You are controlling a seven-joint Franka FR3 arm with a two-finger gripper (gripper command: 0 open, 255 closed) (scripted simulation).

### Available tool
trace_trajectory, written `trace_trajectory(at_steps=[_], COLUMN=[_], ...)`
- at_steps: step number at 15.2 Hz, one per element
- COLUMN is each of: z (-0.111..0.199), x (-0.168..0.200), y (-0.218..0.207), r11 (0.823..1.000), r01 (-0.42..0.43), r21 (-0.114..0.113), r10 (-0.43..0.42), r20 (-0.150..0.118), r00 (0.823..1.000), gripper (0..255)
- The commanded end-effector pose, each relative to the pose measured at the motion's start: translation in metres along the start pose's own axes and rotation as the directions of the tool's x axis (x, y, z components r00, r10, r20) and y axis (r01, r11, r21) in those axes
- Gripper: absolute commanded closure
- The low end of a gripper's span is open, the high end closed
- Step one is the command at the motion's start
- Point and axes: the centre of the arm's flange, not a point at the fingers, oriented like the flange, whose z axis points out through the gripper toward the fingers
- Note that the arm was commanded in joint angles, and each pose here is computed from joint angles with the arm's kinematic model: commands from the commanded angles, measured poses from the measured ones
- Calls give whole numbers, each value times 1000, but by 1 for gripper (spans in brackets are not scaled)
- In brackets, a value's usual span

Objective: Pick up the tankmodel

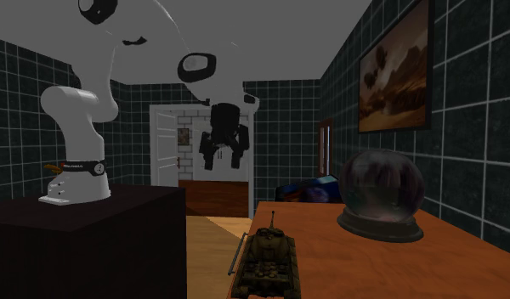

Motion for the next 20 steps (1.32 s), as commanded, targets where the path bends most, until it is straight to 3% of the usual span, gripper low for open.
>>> trace_trajectory(at_steps=[1, 6, 12, 20], z=[18, 59, 108, 147], x=[15, 55, 108, 117], y=[11, 39, 65, 61], r11=[997, 970, 900, 900], r01=[71, 236, 425, 426], r21=[-17, -56, -97, -97], r10=[-70, -235, -421, -421], r20=[7, 30, 65, 65], r00=[997, 972, 905, 905], gripper=[0, 0, 0, 0])
